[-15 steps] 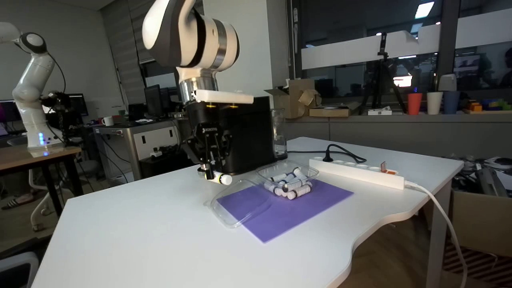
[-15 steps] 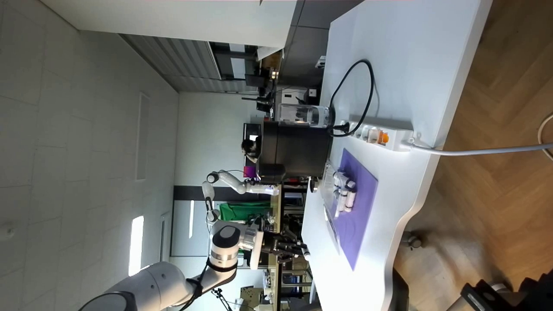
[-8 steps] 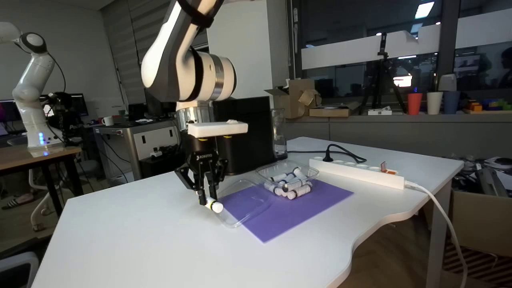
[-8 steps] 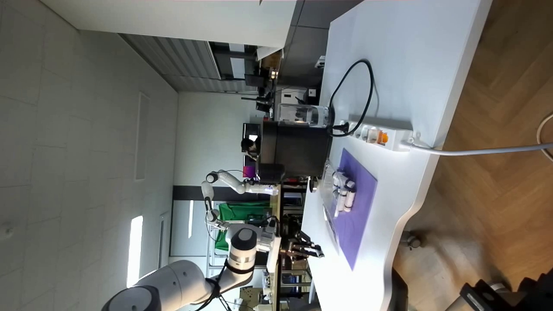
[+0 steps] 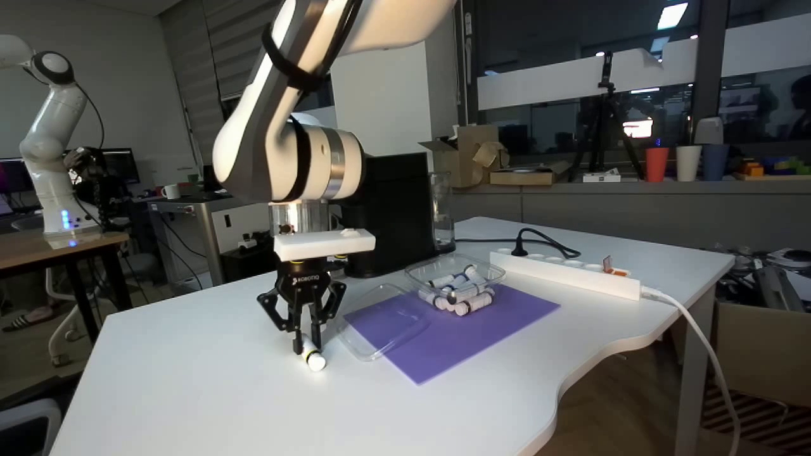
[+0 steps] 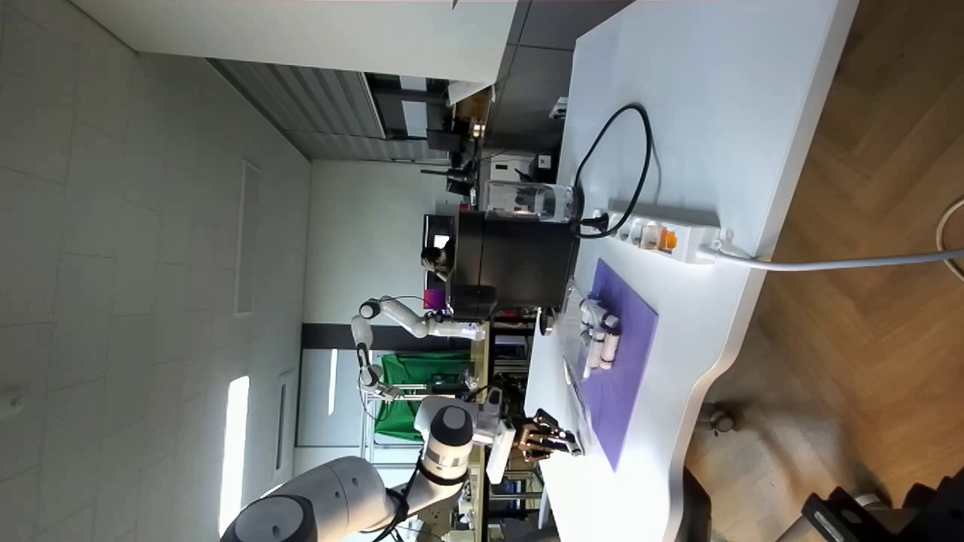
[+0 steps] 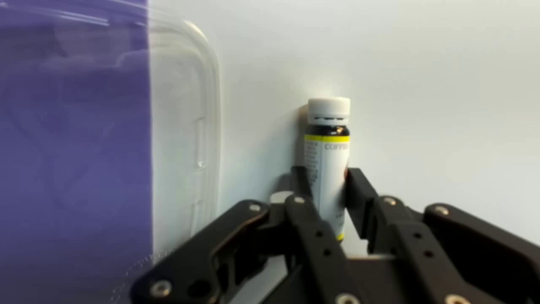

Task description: Pick up the bottle from the table and put it inside the clear bowl, turn off the white extension cable, take out one bottle from the clear bowl and place it on the left side of the table

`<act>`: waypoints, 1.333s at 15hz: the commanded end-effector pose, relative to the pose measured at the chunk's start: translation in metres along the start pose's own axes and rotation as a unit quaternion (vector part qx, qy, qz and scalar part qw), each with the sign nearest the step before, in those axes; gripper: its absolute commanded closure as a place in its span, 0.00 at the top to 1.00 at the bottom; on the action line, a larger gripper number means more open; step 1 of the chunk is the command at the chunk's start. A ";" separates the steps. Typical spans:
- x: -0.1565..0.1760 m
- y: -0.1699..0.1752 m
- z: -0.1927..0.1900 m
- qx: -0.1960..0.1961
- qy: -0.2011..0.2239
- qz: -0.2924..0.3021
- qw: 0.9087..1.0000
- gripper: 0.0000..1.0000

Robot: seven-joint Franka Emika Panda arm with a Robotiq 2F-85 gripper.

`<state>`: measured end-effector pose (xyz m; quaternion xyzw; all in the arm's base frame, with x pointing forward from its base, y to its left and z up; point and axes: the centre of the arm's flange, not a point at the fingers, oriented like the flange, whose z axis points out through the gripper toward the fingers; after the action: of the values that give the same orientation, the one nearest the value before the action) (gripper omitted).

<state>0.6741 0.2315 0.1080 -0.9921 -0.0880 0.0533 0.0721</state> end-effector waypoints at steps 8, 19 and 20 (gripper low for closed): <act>0.015 -0.017 0.000 -0.005 0.004 0.019 1.000 0.67; 0.016 -0.029 -0.027 -0.021 -0.023 0.001 1.000 1.00; 0.015 -0.031 -0.032 -0.023 -0.029 -0.002 0.999 1.00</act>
<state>0.6817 0.2542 0.1221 -0.9911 -0.0956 0.0656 0.0655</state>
